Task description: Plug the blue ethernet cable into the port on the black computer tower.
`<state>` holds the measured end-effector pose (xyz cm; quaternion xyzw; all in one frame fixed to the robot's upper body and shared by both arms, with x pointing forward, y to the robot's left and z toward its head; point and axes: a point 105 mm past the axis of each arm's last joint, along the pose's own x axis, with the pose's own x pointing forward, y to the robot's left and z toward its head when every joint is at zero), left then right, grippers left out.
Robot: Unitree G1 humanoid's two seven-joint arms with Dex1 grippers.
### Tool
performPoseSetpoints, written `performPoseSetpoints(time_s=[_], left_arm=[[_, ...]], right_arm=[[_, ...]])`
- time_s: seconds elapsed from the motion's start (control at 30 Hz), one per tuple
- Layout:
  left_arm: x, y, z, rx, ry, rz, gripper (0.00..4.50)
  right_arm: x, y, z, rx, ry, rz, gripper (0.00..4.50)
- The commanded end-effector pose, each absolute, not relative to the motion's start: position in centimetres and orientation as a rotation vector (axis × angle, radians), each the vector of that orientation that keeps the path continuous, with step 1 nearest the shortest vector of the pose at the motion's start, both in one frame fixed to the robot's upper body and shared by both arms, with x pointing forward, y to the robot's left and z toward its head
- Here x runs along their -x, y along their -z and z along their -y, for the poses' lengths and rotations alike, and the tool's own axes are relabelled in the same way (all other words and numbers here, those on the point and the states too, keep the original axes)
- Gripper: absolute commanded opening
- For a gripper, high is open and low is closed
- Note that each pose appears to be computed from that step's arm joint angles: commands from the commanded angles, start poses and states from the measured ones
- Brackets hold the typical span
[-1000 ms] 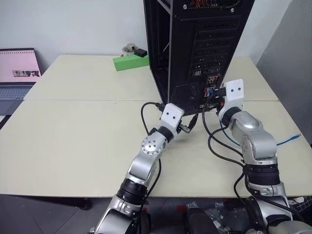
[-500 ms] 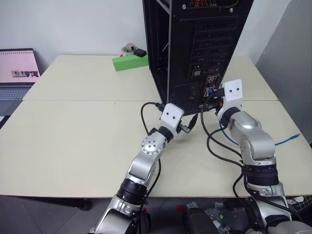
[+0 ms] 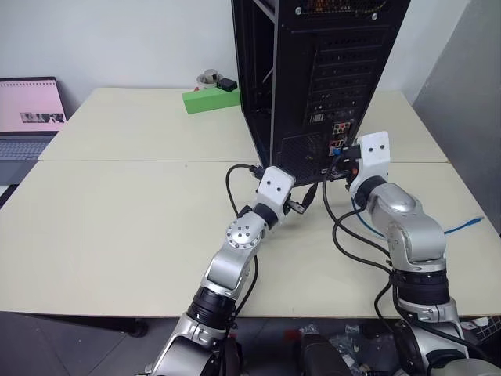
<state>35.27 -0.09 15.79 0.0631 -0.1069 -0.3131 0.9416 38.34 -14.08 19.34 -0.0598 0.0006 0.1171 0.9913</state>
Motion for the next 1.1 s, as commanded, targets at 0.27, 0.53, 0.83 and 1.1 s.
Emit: performPoseSetpoints(time_s=[0.27, 0.53, 0.83, 1.1], left_arm=[[-35.0, -17.1, 0.1, -0.129, 0.641, 0.274, 4.43], [-35.0, -17.2, 0.1, -0.128, 0.640, 0.274, 4.43], [-35.1, -17.2, 0.1, -0.125, 0.637, 0.273, 4.43], [-35.1, -17.2, 0.0, -0.125, 0.633, 0.275, 4.43]], right_arm=[[-38.7, -21.6, 14.3, 0.104, -0.215, 0.085, 0.00], [-39.0, -21.8, 14.5, 0.118, -0.205, 0.091, 0.00], [-39.1, -21.9, 14.4, 0.113, -0.206, 0.095, 0.00], [-39.1, -20.9, 13.9, 0.164, -0.224, 0.074, 0.00]])
